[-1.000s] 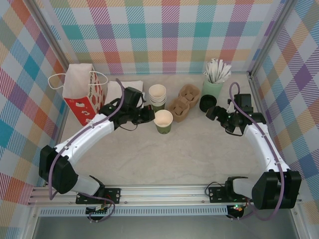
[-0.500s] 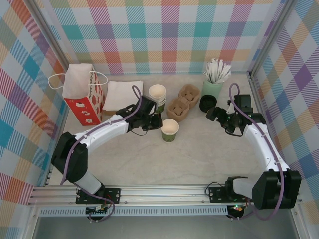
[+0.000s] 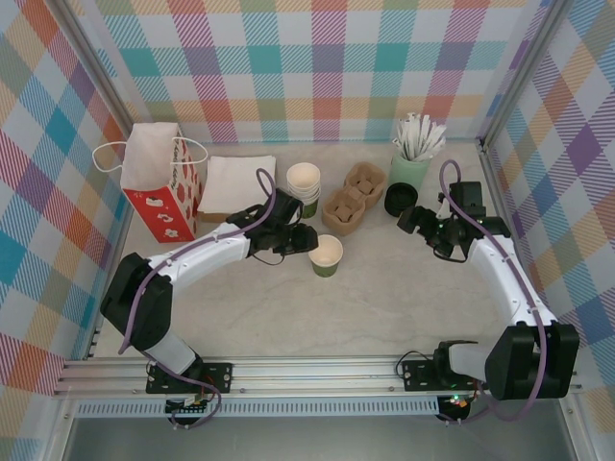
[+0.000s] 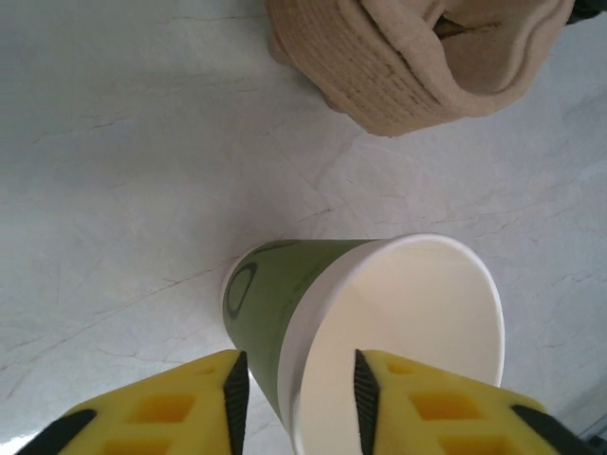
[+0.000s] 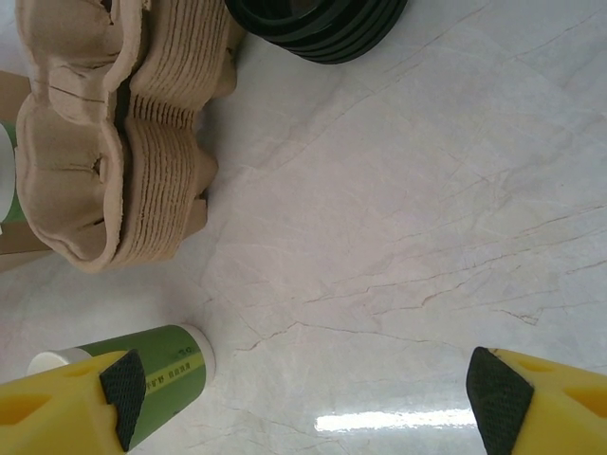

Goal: Pack the takeout coffee

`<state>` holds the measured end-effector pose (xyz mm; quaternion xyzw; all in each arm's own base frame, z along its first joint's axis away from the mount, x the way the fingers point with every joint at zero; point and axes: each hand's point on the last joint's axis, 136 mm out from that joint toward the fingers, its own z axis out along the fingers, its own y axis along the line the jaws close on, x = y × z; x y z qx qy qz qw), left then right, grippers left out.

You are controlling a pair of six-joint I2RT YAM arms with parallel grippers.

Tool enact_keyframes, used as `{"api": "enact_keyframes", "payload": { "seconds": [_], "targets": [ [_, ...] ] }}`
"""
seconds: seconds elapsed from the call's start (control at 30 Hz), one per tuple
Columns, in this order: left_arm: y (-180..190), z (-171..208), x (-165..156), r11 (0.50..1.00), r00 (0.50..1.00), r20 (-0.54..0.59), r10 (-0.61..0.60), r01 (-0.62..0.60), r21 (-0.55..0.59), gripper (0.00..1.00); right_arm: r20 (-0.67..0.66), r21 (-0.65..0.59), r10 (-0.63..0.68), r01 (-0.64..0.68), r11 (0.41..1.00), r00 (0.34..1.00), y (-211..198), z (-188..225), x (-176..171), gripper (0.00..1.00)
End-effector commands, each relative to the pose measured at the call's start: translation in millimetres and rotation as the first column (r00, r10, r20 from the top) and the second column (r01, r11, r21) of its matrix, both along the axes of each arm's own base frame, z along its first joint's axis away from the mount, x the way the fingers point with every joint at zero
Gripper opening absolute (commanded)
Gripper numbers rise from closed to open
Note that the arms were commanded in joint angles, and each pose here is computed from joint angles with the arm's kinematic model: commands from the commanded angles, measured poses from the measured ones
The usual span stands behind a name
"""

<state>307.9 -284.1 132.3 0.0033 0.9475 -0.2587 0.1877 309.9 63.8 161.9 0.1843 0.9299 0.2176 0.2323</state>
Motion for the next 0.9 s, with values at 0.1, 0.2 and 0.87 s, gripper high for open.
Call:
{"api": "enact_keyframes", "payload": {
  "seconds": [0.1,0.2,0.87],
  "targets": [
    [18,43,-5,0.999,0.993,0.116,0.004,-0.009,0.042,0.53,0.018,0.007,-0.002,0.002,1.0,1.0,0,-1,18,0.83],
    [26,59,-6,0.999,0.987,0.16,0.015,-0.022,0.044,0.62,0.017,0.012,-0.026,0.025,1.0,1.0,-8,-5,29,0.77],
    [77,91,-28,0.989,0.951,0.289,0.107,-0.131,0.065,0.81,0.1,0.206,-0.198,0.174,0.963,0.975,-35,-28,126,0.49]
  ]
}}
